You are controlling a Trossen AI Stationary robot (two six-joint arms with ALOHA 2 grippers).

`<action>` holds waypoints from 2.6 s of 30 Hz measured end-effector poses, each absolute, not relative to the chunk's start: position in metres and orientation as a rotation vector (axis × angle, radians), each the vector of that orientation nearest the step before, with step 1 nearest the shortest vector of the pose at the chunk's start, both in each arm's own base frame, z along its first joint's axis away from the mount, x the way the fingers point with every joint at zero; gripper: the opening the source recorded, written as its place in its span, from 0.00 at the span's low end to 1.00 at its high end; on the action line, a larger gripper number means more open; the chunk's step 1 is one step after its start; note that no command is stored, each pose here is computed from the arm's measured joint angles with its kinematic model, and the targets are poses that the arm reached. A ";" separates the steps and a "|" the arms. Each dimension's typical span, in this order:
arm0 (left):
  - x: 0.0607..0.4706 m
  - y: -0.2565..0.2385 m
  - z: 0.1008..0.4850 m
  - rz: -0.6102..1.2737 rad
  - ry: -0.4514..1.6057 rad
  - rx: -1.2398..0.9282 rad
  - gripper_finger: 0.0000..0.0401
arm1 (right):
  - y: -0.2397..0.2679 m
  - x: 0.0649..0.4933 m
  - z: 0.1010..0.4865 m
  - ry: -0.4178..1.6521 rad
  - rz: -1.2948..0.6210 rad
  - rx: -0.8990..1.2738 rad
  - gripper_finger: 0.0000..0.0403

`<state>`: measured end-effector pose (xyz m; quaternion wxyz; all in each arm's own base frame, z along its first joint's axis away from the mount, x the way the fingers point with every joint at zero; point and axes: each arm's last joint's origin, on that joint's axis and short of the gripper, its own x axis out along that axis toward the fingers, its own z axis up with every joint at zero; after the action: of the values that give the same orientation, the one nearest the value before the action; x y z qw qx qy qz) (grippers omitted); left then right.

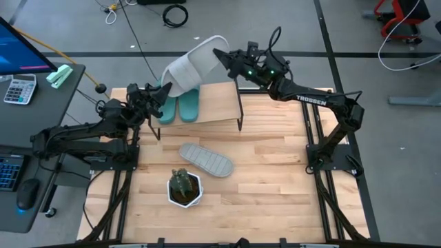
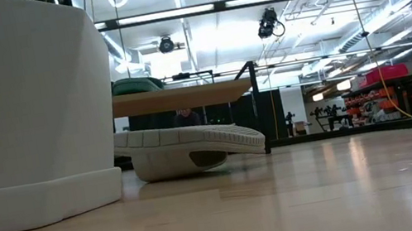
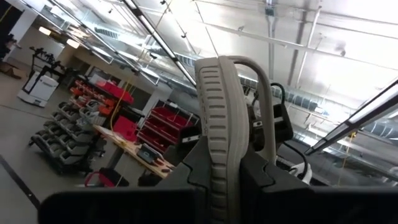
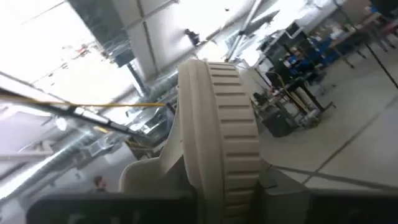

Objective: Pick and place slides into the shelf
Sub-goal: Put the right gray slipper on the shelf

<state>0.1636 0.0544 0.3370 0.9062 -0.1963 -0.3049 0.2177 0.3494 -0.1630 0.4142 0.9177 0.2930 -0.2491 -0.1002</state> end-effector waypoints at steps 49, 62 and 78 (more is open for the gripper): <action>0.176 0.026 0.328 0.207 -0.455 -0.406 0.40 | -0.302 0.358 0.325 0.389 0.117 1.024 0.15; 0.176 0.028 0.326 0.225 -0.438 -0.382 0.39 | -0.299 0.378 0.299 0.427 0.155 1.059 0.15; 0.174 0.029 0.330 0.280 -0.490 -0.357 0.34 | -0.281 0.388 0.289 0.494 0.133 0.858 0.15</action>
<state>0.1737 0.0291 0.3302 0.9448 -0.1754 -0.2404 0.1372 0.3878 -0.2807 0.2892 0.8780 0.4112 0.2367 0.0637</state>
